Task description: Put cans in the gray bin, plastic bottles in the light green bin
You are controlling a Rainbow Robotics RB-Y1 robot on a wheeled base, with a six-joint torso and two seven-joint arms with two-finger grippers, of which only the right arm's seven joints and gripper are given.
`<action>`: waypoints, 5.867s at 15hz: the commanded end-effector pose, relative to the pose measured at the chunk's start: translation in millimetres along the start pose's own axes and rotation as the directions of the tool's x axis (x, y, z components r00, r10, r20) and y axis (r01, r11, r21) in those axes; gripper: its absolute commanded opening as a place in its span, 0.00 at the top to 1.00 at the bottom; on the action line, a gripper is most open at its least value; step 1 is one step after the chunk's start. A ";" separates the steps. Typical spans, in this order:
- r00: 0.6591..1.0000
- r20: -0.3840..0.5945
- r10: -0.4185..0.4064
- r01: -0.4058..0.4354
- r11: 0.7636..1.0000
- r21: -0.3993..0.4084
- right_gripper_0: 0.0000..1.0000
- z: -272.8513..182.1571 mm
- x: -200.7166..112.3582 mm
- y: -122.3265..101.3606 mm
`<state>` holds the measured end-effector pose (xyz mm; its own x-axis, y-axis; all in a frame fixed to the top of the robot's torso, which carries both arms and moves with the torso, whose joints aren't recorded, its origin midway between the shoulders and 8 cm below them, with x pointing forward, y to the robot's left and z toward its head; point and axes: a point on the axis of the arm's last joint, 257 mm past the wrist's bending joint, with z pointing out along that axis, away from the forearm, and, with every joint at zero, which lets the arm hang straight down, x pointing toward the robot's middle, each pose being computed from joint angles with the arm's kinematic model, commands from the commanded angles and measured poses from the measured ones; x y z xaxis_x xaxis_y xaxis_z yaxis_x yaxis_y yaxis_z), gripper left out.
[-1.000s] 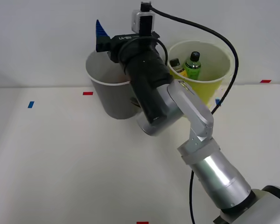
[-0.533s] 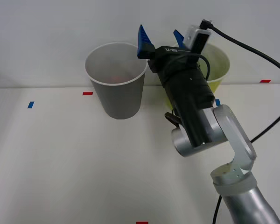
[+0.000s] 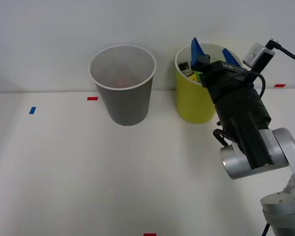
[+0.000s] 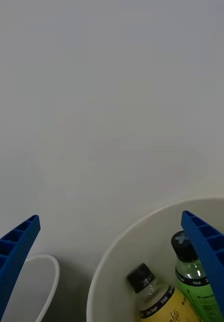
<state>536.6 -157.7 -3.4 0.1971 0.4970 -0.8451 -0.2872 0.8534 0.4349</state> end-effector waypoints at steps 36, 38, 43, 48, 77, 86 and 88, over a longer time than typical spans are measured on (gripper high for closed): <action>0.971 -0.060 -0.231 0.232 0.972 0.024 0.05 -304.9 142.5 -96.0; 0.964 -0.030 -0.264 0.266 0.961 0.070 0.05 -307.0 139.5 -92.9; 0.952 -0.024 -0.304 0.305 0.947 0.104 0.05 -311.0 146.5 -78.7; 0.936 -0.054 -0.348 0.348 0.937 -0.008 0.05 -308.7 160.0 -59.2; 0.917 -0.075 -0.391 0.395 0.917 0.052 0.04 -330.6 161.3 -56.8; 0.917 -0.075 -0.391 0.395 0.917 0.052 0.05 -330.6 161.3 -56.8; 0.917 -0.075 -0.391 0.395 0.917 0.052 0.05 -330.6 161.3 -56.8</action>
<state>274.8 -177.9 -267.3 0.2227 0.1104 -0.9686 -0.1371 0.9872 0.0810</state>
